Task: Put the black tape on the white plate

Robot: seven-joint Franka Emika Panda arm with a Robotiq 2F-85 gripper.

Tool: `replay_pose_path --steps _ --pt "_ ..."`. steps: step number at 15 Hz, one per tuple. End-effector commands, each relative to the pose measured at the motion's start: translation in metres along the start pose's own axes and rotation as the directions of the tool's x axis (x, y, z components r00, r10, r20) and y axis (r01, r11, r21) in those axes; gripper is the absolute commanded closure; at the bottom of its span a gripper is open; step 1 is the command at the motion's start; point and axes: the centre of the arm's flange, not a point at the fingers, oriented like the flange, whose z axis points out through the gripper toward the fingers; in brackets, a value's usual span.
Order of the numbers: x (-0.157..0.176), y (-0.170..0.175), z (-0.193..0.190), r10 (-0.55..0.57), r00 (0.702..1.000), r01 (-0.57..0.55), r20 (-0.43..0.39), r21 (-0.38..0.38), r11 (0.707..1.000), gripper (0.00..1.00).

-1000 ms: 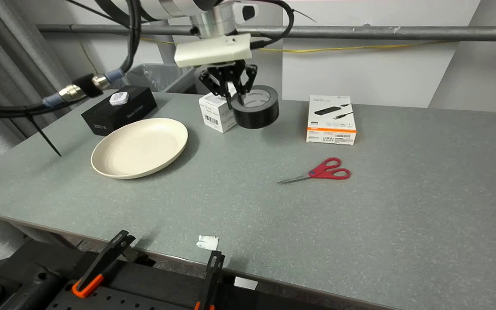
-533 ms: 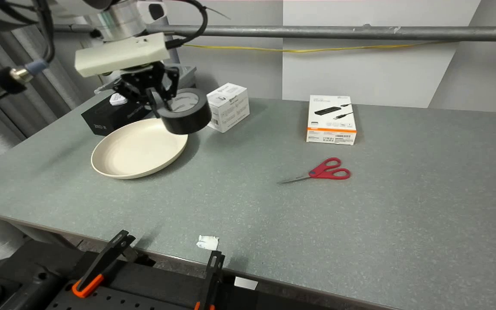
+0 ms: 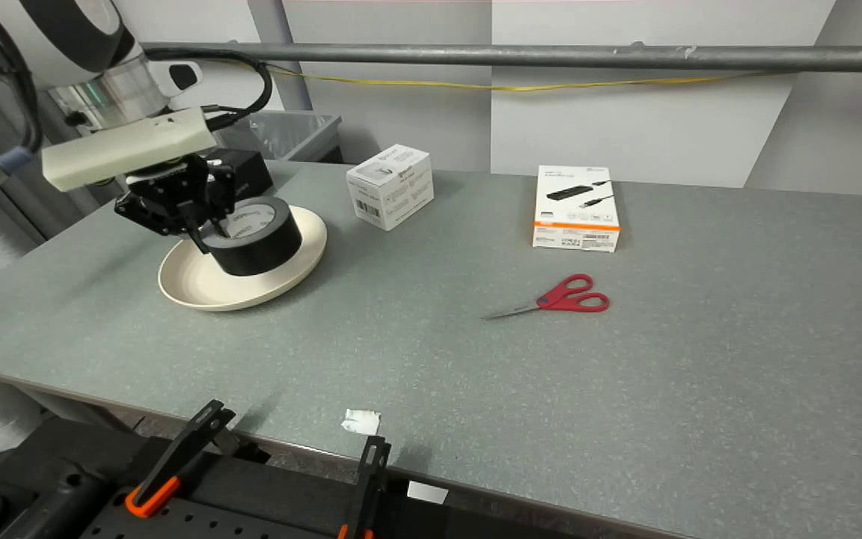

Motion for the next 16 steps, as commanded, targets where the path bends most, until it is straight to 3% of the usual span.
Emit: replay_pose_path --steps 1,11,12,13,14,16 --pt "0.016 -0.008 0.019 -0.060 0.998 0.060 -0.005 -0.005 0.998 0.94" --pt "0.058 -0.024 0.059 -0.163 0.986 0.160 -0.032 -0.077 0.984 0.94" --pt "0.060 -0.026 0.061 -0.168 0.985 0.166 -0.025 -0.079 0.983 0.75" --pt "0.061 -0.028 0.063 -0.173 0.985 0.170 -0.024 -0.086 0.982 0.49" --pt "0.062 -0.030 0.064 -0.180 0.983 0.177 -0.024 -0.093 0.980 0.49" --pt "0.064 -0.032 0.060 -0.186 0.982 0.183 -0.028 -0.099 0.978 0.34"
